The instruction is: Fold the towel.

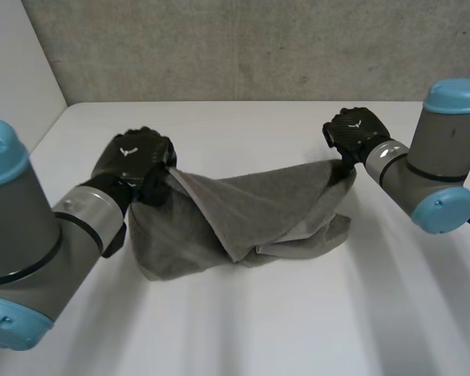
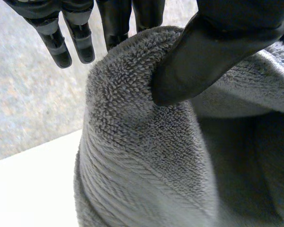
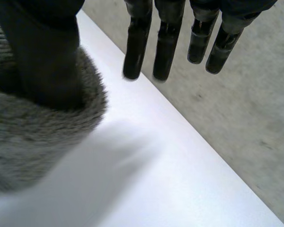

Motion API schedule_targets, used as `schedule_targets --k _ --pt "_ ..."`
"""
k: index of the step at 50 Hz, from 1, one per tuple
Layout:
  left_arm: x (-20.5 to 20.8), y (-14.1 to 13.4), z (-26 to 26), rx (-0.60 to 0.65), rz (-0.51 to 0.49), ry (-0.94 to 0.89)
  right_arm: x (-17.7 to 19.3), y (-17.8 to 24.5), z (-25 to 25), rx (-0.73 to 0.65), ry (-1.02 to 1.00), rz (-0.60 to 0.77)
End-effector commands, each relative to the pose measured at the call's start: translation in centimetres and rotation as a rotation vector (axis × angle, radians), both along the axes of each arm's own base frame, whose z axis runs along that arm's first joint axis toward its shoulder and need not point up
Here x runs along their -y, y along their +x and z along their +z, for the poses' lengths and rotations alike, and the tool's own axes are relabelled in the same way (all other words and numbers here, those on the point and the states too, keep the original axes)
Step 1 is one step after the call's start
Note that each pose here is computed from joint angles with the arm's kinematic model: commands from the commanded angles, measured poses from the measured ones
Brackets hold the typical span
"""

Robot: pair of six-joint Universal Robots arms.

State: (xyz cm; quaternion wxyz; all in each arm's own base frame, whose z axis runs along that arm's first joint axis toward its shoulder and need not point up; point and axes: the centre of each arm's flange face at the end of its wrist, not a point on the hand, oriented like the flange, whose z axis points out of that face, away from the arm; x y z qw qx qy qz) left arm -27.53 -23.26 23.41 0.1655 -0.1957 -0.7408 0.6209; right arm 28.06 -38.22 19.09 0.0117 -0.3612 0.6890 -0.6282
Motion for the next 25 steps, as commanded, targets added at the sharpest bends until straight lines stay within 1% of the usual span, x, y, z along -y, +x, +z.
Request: schedule_targets --k 1,2,4,5,7,8,12,13,15,20,25 --pt "0.2 -0.3 -0.8 0.012 -0.004 0.019 -3.7 0.1 3.0 0.032 -0.093 0.021" --pt "0.2 -0.3 -0.7 0.010 -0.005 0.015 -3.7 0.1 3.0 0.032 -0.093 0.021" --pt "0.3 -0.3 -0.7 0.010 -0.002 0.014 -5.7 -0.4 4.3 0.055 -0.119 0.036" --pt "0.4 -0.3 -0.6 0.008 -0.002 0.011 -5.7 -0.4 4.3 0.055 -0.119 0.036" --pt "0.4 -0.2 -0.6 0.007 0.000 0.012 -7.8 -1.2 5.1 0.060 -0.115 0.044" --pt "0.4 -0.2 -0.6 0.007 0.000 0.012 -7.8 -1.2 5.1 0.060 -0.115 0.044" --pt "0.4 -0.2 -0.5 0.006 0.000 0.011 -10.5 -2.2 3.8 0.040 -0.048 0.067" --pt "0.3 -0.2 -0.5 0.006 0.000 0.011 -10.5 -2.2 3.8 0.040 -0.047 0.067" --pt "0.3 -0.2 -0.6 0.007 0.000 0.012 -11.9 -2.5 2.3 0.028 0.015 0.090" --pt "0.1 -0.3 -0.6 0.008 -0.005 0.011 -13.3 -2.6 0.2 0.022 0.085 0.118" --pt "-0.1 -0.3 -0.8 0.014 -0.010 0.020 -12.6 -2.2 -1.3 0.045 0.107 0.131"
